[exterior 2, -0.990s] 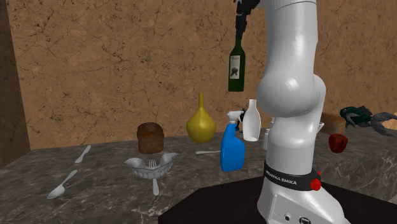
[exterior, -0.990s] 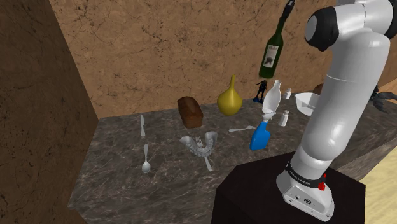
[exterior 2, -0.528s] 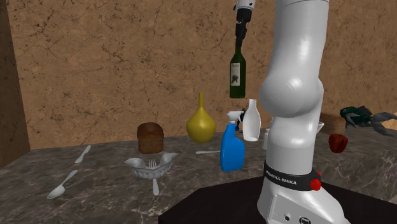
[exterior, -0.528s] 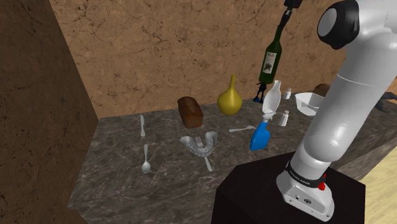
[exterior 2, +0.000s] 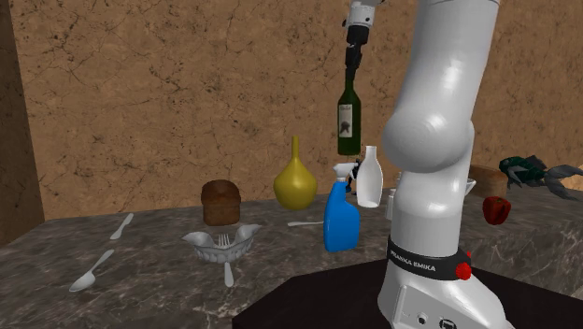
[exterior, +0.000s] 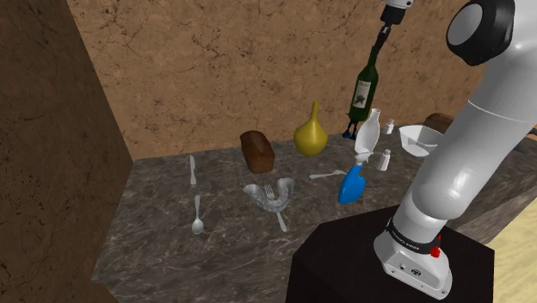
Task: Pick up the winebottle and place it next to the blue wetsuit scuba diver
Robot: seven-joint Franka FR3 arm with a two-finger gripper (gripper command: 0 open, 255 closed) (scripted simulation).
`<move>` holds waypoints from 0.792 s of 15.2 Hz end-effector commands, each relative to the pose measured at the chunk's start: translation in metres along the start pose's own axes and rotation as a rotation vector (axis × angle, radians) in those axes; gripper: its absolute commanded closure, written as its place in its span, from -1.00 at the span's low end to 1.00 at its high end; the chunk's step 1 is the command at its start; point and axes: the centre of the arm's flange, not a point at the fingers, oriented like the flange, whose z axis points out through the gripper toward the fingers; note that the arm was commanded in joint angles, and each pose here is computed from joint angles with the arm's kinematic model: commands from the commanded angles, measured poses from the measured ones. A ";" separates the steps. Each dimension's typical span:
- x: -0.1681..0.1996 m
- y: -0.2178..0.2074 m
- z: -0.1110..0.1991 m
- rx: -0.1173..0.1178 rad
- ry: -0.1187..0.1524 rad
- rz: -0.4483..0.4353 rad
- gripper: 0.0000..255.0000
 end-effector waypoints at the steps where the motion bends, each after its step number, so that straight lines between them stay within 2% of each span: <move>1: -0.002 -0.001 0.011 -0.001 0.000 0.000 1.00; 12: -0.012 -0.004 0.068 -0.001 0.000 0.000 1.00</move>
